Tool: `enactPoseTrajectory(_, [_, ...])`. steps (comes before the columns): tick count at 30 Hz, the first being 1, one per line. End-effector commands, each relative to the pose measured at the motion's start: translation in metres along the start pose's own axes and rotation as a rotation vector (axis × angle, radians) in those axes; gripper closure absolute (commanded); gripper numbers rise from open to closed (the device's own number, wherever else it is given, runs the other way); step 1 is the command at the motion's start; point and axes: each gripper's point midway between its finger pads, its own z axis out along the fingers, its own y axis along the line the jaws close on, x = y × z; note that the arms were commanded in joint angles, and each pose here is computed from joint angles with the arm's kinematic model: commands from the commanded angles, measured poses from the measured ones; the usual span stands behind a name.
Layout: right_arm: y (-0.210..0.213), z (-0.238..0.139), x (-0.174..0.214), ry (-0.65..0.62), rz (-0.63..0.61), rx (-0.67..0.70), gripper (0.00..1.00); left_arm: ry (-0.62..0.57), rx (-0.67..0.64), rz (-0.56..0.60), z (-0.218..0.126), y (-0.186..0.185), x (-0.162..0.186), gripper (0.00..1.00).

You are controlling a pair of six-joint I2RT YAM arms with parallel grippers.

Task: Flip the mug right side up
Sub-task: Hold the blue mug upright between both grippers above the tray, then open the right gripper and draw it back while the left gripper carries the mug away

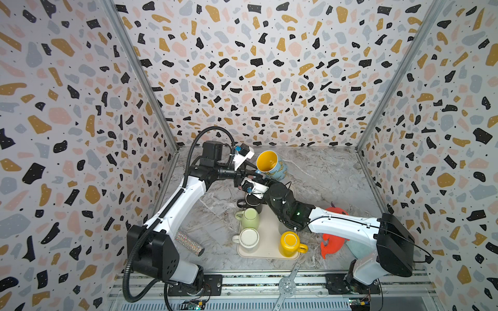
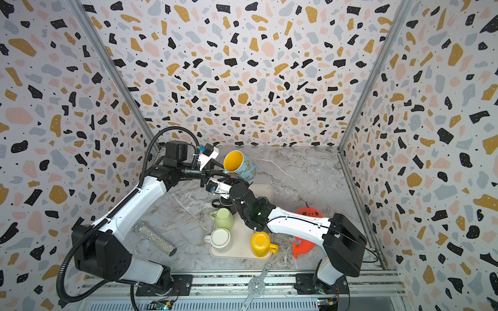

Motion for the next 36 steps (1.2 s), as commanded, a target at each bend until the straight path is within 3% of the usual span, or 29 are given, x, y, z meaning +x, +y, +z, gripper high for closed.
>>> enactPoseTrajectory(1, [-0.042, 0.0, -0.047, -0.099, 0.039, 0.108, 1.0, -0.052, 0.049, -0.002, 0.013, -0.032, -0.017, 0.54])
enactPoseTrajectory(7, [-0.039, 0.002, -0.05, -0.103, 0.039, 0.087, 1.0, -0.046, 0.047, -0.026, 0.014, -0.032, -0.014, 0.54])
enactPoseTrajectory(10, [-0.035, 0.003, -0.051, -0.104, 0.038, 0.069, 1.0, -0.044, 0.055, -0.032, 0.016, -0.031, -0.013, 0.59])
enactPoseTrajectory(13, [-0.033, 0.003, -0.05, -0.105, 0.035, 0.059, 1.0, -0.037, 0.052, -0.046, 0.02, -0.028, -0.012, 0.96])
enactPoseTrajectory(14, [-0.033, 0.004, -0.05, -0.106, 0.035, 0.056, 1.0, -0.035, 0.051, -0.052, 0.021, -0.026, -0.011, 1.0])
enactPoseTrajectory(24, [-0.039, 0.007, -0.036, -0.084, 0.073, 0.063, 1.0, -0.05, -0.004, -0.057, 0.023, -0.016, -0.013, 1.0])
enactPoseTrajectory(28, [-0.048, 0.011, -0.025, -0.066, 0.103, 0.075, 0.89, -0.076, -0.039, -0.072, 0.025, -0.006, -0.018, 1.0])
enactPoseTrajectory(36, [-0.058, 0.02, 0.0, -0.027, 0.131, 0.089, 0.84, -0.129, -0.09, -0.09, 0.03, 0.016, -0.032, 1.0])
